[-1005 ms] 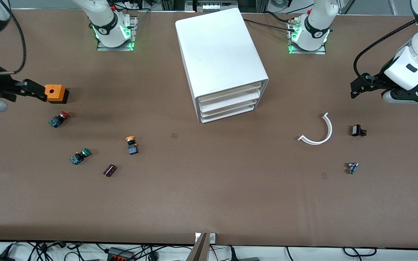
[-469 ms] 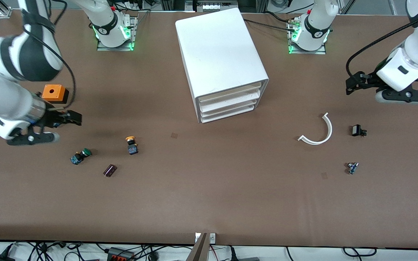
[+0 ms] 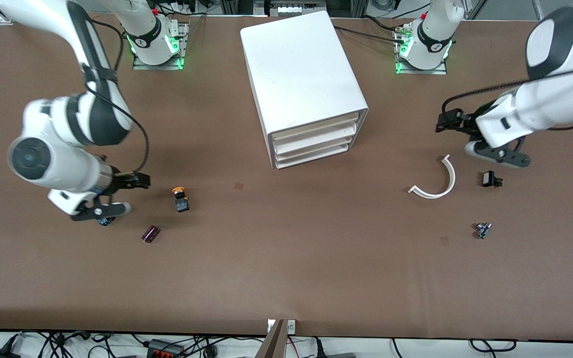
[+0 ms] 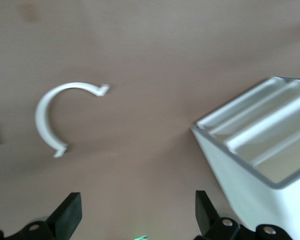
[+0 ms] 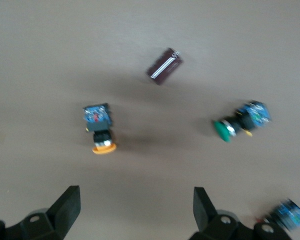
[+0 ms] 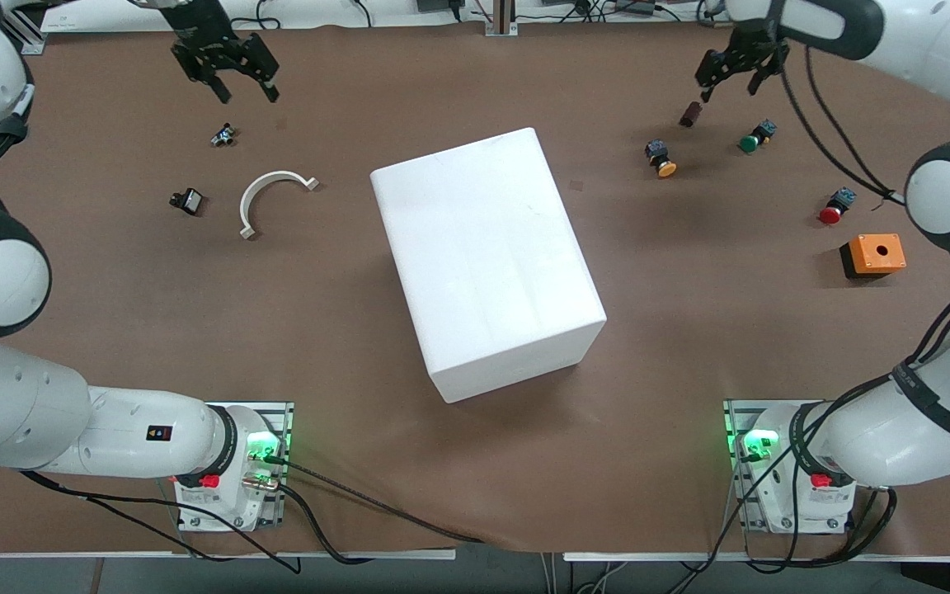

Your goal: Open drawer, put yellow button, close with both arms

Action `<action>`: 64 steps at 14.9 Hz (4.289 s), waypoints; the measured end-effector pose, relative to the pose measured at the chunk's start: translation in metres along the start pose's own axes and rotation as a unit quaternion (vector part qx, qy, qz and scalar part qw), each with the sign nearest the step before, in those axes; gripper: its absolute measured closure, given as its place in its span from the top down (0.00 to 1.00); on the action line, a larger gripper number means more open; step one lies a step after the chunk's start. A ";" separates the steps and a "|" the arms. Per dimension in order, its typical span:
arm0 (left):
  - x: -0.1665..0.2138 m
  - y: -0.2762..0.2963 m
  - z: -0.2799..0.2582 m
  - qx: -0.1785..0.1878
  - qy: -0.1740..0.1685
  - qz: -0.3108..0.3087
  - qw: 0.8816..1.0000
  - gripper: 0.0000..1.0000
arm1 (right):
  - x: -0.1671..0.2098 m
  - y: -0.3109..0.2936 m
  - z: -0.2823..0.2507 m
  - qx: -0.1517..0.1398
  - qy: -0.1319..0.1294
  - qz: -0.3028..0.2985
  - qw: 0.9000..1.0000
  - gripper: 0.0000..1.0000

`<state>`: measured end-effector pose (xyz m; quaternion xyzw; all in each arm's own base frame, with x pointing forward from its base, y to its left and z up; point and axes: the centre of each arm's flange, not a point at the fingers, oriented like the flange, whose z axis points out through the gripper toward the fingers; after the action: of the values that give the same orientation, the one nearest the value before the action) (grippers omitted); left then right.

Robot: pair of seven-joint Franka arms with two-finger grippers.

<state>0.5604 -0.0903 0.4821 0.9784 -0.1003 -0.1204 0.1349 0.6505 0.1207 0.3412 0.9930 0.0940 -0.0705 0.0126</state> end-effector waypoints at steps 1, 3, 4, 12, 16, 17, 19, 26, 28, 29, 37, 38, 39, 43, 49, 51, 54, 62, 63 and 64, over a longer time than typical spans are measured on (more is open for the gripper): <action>0.007 0.002 0.011 -0.028 -0.007 0.003 1.000 1.00 | 0.005 -0.011 0.017 -0.002 -0.003 -0.008 1.000 1.00; 0.019 0.010 0.036 -0.085 -0.030 0.003 0.996 1.00 | 0.015 -0.028 0.052 -0.007 -0.004 -0.017 1.000 1.00; 0.024 0.014 0.048 -0.115 -0.043 0.006 0.992 1.00 | 0.019 -0.032 0.068 -0.009 -0.003 -0.020 1.000 1.00; 0.057 0.046 0.159 -0.313 -0.110 0.121 0.936 1.00 | 0.028 -0.053 0.123 -0.007 -0.007 -0.031 0.999 1.00; 0.069 0.060 0.203 -0.411 -0.100 0.139 0.895 1.00 | 0.030 -0.058 0.143 -0.004 -0.007 -0.031 0.999 1.00; 0.070 0.062 0.209 -0.421 -0.096 0.152 0.889 0.95 | 0.030 -0.059 0.148 -0.004 -0.008 -0.027 1.000 1.00; 0.070 0.064 0.216 -0.431 -0.087 0.178 0.880 0.92 | 0.031 -0.061 0.154 -0.003 -0.009 -0.026 1.000 1.00; 0.056 0.061 0.247 -0.483 -0.065 0.245 0.838 0.58 | 0.030 -0.069 0.159 0.000 -0.013 -0.030 0.999 0.66; 0.050 0.060 0.263 -0.501 -0.064 0.242 0.829 0.53 | 0.030 -0.069 0.161 -0.001 -0.013 -0.030 0.999 0.46; 0.048 0.061 0.267 -0.505 -0.064 0.241 0.826 0.48 | 0.030 -0.069 0.160 -0.001 -0.013 -0.030 0.999 0.41; 0.047 0.059 0.276 -0.511 -0.066 0.238 0.823 0.15 | 0.056 -0.073 0.108 0.003 0.028 -0.032 0.999 0.41; 0.048 0.060 0.276 -0.511 -0.066 0.238 0.823 0.15 | 0.059 -0.074 0.094 0.003 0.029 -0.033 0.999 0.41; 0.050 0.060 0.274 -0.510 -0.063 0.240 0.824 0.15 | 0.062 -0.075 0.078 0.004 0.026 -0.034 0.999 0.41; 0.074 0.048 0.265 -0.506 -0.044 0.243 0.826 0.15 | 0.065 -0.077 0.001 0.006 0.016 -0.036 0.999 0.41; 0.122 0.028 0.241 -0.479 -0.012 0.222 0.850 0.14 | 0.059 -0.092 -0.079 0.015 0.056 -0.050 0.997 0.41; 0.130 0.026 0.234 -0.465 0.008 0.219 0.858 0.14 | 0.051 -0.115 -0.100 0.027 0.070 -0.069 0.995 0.41; 0.134 0.024 0.231 -0.458 0.017 0.218 0.861 0.15 | 0.038 -0.159 -0.129 0.052 0.090 -0.088 0.991 0.41; 0.151 -0.001 0.179 -0.387 0.010 0.142 0.911 0.84 | -0.011 -0.318 -0.158 0.114 0.112 -0.021 0.987 0.41; 0.150 -0.003 0.161 -0.372 -0.004 0.131 0.919 0.93 | -0.018 -0.339 -0.155 0.119 0.116 -0.016 0.986 0.41; 0.146 -0.002 0.142 -0.355 -0.018 0.118 0.927 1.00 | -0.023 -0.356 -0.151 0.123 0.119 -0.012 0.985 0.41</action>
<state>0.6624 -0.1563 0.3180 0.8452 -0.1676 -0.1491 0.4852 0.5817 0.4722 0.4900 0.9870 0.0978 0.0366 -0.1222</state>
